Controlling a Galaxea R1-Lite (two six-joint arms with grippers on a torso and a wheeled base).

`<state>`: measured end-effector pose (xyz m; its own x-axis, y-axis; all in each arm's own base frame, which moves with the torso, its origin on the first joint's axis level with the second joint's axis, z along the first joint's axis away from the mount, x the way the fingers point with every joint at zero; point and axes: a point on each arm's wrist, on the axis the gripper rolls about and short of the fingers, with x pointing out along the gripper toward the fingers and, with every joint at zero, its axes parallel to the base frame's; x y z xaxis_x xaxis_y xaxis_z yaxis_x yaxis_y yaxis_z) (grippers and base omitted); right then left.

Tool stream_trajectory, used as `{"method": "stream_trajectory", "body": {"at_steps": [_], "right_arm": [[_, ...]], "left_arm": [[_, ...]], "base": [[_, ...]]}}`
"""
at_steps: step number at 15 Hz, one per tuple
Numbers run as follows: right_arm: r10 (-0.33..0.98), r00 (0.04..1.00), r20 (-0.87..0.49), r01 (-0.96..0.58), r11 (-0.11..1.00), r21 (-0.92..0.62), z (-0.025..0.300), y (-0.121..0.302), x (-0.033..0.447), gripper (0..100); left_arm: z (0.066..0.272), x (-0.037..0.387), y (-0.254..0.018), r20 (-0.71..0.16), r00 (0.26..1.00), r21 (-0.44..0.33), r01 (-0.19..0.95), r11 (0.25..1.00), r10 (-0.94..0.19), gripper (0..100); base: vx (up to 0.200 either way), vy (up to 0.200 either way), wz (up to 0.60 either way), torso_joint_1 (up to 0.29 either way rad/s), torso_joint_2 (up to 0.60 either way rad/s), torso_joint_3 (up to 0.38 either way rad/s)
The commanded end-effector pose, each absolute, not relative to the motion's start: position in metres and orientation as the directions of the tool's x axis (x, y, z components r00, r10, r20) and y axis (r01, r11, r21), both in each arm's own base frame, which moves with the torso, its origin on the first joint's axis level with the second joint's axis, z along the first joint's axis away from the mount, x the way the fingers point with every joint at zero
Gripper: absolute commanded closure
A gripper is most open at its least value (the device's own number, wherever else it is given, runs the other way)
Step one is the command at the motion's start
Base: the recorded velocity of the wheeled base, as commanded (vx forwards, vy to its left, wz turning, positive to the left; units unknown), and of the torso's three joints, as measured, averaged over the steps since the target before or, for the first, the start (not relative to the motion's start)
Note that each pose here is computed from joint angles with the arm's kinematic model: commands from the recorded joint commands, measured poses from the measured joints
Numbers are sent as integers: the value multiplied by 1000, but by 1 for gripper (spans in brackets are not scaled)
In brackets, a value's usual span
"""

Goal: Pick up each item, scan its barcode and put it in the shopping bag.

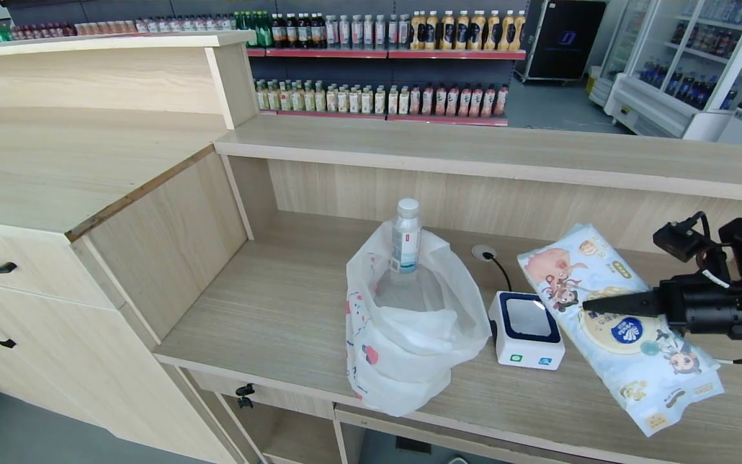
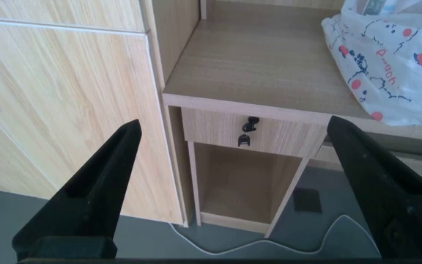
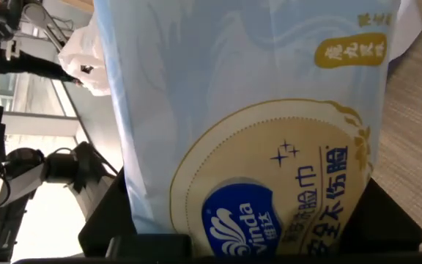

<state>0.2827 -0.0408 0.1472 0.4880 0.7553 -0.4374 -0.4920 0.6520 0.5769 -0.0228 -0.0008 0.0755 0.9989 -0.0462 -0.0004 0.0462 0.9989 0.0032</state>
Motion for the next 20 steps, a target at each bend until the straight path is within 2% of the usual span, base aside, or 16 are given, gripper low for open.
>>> {"method": "stream_trajectory", "body": {"at_steps": [1, 7, 20], "right_arm": [[772, 454, -445, -498, 634, 591, 138, -33, 291, 100], [788, 420, -450, -510, 616, 600, 131, -24, 296, 100], [785, 421, -455, -495, 619, 609, 122, -27, 301, 100]], "left_arm": [[76, -23, -1, -2, 999, 3, 46, 999, -46, 0], [76, -23, -1, -2, 999, 3, 46, 999, -46, 0], [76, -23, -1, -2, 999, 3, 46, 999, -46, 0]], "base": [[0, 0, 0, 0, 0, 0], [0, 0, 0, 0, 0, 0], [0, 0, 0, 0, 0, 0]]}}
